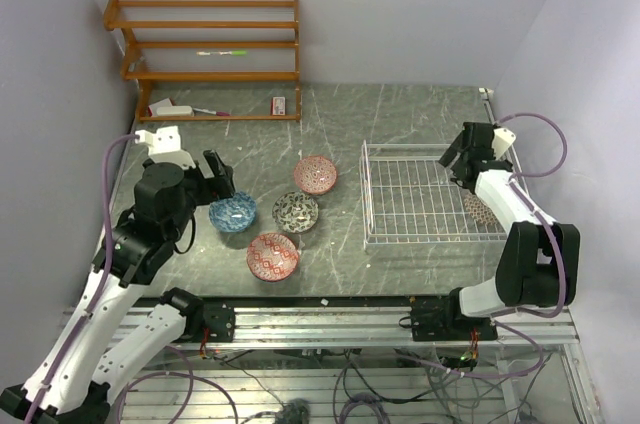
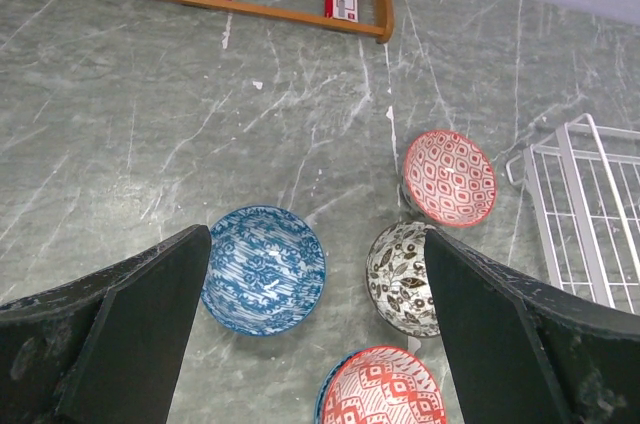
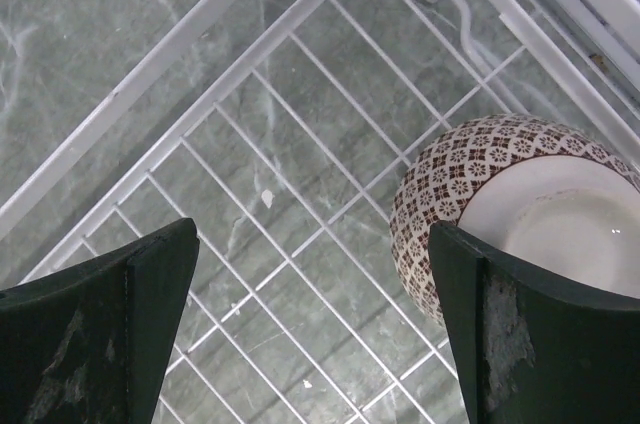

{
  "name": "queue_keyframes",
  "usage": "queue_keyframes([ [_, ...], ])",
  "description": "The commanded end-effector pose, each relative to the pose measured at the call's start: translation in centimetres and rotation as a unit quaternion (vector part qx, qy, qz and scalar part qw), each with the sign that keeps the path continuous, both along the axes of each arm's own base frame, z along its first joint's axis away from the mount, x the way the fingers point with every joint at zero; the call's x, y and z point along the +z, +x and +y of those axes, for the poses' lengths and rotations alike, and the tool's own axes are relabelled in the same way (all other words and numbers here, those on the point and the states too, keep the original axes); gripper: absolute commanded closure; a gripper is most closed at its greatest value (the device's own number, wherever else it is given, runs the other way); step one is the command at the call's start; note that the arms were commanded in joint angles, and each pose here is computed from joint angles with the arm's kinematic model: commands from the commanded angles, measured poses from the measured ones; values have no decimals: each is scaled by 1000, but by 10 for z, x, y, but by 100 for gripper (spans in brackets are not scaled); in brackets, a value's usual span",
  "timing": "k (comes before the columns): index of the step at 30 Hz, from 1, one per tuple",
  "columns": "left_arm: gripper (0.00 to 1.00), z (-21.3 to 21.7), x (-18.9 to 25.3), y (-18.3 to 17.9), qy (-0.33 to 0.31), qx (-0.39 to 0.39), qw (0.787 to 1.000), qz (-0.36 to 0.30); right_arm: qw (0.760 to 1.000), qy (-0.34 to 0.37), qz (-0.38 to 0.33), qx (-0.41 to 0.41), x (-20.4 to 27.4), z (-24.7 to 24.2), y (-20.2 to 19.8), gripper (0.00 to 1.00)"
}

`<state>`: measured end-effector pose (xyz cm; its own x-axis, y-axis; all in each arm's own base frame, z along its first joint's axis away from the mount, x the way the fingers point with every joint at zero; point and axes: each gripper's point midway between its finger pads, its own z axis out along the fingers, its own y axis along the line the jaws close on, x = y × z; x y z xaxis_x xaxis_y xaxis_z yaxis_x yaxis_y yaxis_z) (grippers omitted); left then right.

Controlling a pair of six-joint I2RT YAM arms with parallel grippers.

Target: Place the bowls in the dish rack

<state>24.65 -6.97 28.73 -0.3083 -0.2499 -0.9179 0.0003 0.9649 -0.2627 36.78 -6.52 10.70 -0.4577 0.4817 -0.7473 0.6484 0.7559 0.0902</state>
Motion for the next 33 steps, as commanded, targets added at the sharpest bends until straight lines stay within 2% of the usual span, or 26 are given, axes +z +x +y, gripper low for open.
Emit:
queue_keyframes([
  [1, 1, -2, 9, 5, 3, -6, 1000, -11, 1000, -8, -5, -18, 2, -16, 2, 0],
  [13, 1, -9, 3, 8, -3, -20, 1000, -11, 998, 1, 35, -54, -22, -28, -35, 0],
  [20, 1, -10, -3, 4, -2, -27, 1000, -9, 998, 6, 16, -55, -12, -25, -51, 0],
  [23, 1, -7, -5, 1, -4, -24, 1000, -12, 1000, 12, -12, -22, 2, -18, -44, 0],
  [28, 1, 1, -3, -5, -3, -10, 1000, -17, 992, 29, -100, 72, 48, 8, -26, 0],
  [33, 1, 8, 1, -10, -6, 5, 1000, -18, 980, 28, -111, 161, 83, 51, -15, 0],
])
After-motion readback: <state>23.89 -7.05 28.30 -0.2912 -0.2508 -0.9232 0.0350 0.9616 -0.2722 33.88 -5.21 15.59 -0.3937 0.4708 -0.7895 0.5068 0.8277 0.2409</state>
